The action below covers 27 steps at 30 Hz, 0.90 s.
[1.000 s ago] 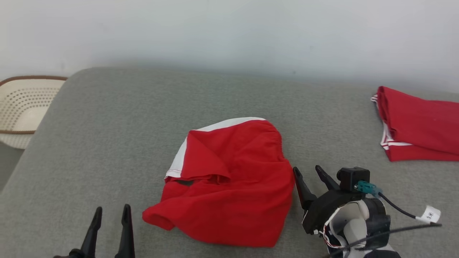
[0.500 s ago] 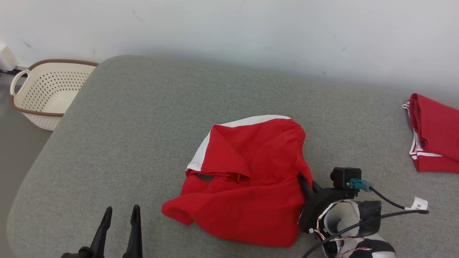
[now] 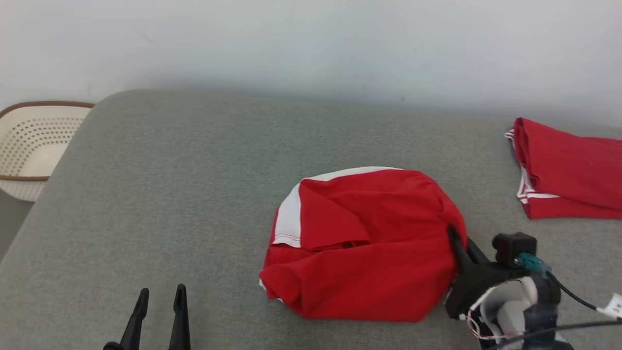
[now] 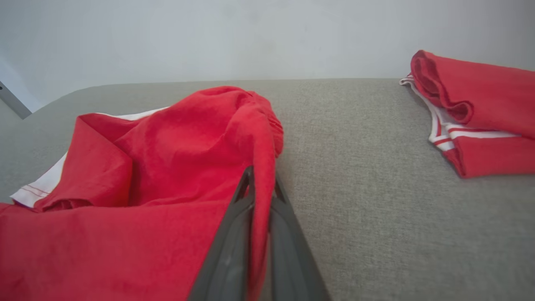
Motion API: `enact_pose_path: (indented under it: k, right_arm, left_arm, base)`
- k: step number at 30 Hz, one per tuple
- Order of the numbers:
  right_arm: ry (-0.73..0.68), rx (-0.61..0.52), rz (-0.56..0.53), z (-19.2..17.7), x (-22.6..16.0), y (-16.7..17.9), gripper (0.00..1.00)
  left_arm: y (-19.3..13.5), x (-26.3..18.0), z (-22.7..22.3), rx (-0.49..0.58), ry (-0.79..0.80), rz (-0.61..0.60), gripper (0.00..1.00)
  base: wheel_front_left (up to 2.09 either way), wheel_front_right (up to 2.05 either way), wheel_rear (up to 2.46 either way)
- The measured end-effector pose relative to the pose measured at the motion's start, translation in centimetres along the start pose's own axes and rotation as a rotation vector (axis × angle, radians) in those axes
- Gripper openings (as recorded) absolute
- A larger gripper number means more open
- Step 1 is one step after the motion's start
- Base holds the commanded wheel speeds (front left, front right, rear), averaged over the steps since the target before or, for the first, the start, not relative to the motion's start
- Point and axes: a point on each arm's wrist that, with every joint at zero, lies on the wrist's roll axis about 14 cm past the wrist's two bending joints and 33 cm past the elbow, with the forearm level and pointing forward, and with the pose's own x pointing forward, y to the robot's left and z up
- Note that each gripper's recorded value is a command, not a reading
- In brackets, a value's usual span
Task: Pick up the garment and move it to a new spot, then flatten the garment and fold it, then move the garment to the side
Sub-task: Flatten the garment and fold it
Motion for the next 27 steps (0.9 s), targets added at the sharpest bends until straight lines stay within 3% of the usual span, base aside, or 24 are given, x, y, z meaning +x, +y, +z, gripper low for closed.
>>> enact_pose_path:
  k: [8, 18, 27]
  right_arm:
    - [-0.010, -0.027, -0.126, 0.0, -3.9, -4.0, 0.00]
    - [-0.041, -0.005, -0.062, 3.0, -4.8, 0.2, 0.00]
    - [-0.079, -0.060, 0.050, 6.7, 0.0, 3.7, 0.00]
  left_arm:
    - [-1.7, 0.8, -0.8, -0.023, 0.016, -0.037, 1.00]
    - [-1.9, 0.7, -1.4, -0.041, 0.038, -0.040, 1.00]
    - [-1.4, 1.0, -1.6, -0.037, 0.042, -0.027, 1.00]
  base:
    - [0.00, 0.00, 0.00]
    - [0.00, 0.00, 0.00]
    - [0.00, 0.00, 0.00]
